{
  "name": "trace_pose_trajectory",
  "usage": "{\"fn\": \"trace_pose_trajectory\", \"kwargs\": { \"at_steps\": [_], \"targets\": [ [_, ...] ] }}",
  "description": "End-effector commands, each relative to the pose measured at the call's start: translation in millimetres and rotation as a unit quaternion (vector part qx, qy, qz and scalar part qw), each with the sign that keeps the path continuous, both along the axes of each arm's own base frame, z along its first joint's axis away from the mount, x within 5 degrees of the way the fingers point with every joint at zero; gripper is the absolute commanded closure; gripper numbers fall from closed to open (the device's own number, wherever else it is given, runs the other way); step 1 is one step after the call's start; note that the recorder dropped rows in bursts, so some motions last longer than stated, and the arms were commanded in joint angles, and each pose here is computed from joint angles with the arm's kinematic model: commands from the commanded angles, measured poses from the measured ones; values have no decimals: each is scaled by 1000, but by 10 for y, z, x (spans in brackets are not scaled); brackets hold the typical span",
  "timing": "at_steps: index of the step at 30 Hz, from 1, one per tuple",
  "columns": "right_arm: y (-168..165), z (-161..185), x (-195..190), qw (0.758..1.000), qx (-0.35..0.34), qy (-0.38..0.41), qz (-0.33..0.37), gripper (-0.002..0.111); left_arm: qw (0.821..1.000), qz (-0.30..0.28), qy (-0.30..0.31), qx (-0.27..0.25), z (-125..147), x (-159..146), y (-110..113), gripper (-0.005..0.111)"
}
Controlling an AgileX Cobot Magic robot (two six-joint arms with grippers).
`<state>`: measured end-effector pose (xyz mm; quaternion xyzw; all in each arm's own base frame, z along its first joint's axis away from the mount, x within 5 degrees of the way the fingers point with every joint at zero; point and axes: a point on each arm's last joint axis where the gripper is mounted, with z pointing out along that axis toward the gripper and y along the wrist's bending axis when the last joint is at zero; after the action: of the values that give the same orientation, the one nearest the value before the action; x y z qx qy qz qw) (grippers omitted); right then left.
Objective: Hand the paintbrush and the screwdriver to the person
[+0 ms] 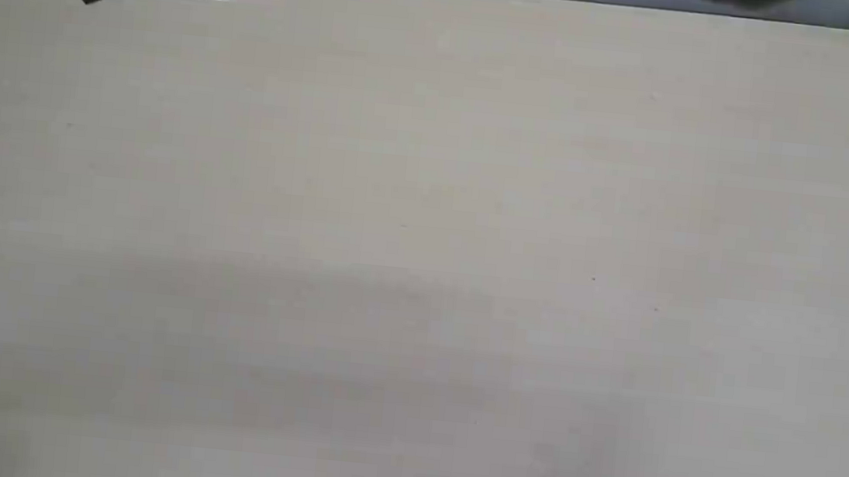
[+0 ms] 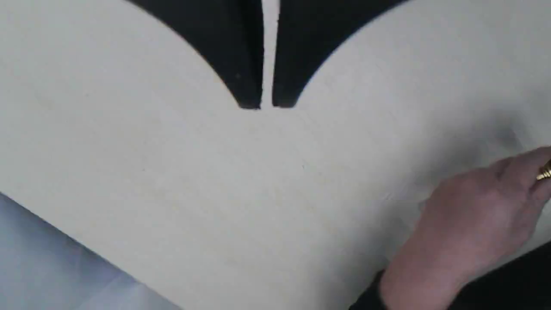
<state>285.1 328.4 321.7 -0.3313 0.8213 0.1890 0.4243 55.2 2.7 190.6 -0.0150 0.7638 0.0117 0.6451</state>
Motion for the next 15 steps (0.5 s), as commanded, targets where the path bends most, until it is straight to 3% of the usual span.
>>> {"fn": "trace_pose_trajectory", "kwargs": {
  "at_steps": [1, 15],
  "targets": [
    [-245, 7, -202, 1000, 13, -16, 6, 104, 1000, -4, -3, -2, 0, 0, -6, 107],
    [-1049, -549, -943, 997, 77, -12, 5, 104, 1000, -4, -3, -2, 0, 0, -6, 107]
  ]
}}
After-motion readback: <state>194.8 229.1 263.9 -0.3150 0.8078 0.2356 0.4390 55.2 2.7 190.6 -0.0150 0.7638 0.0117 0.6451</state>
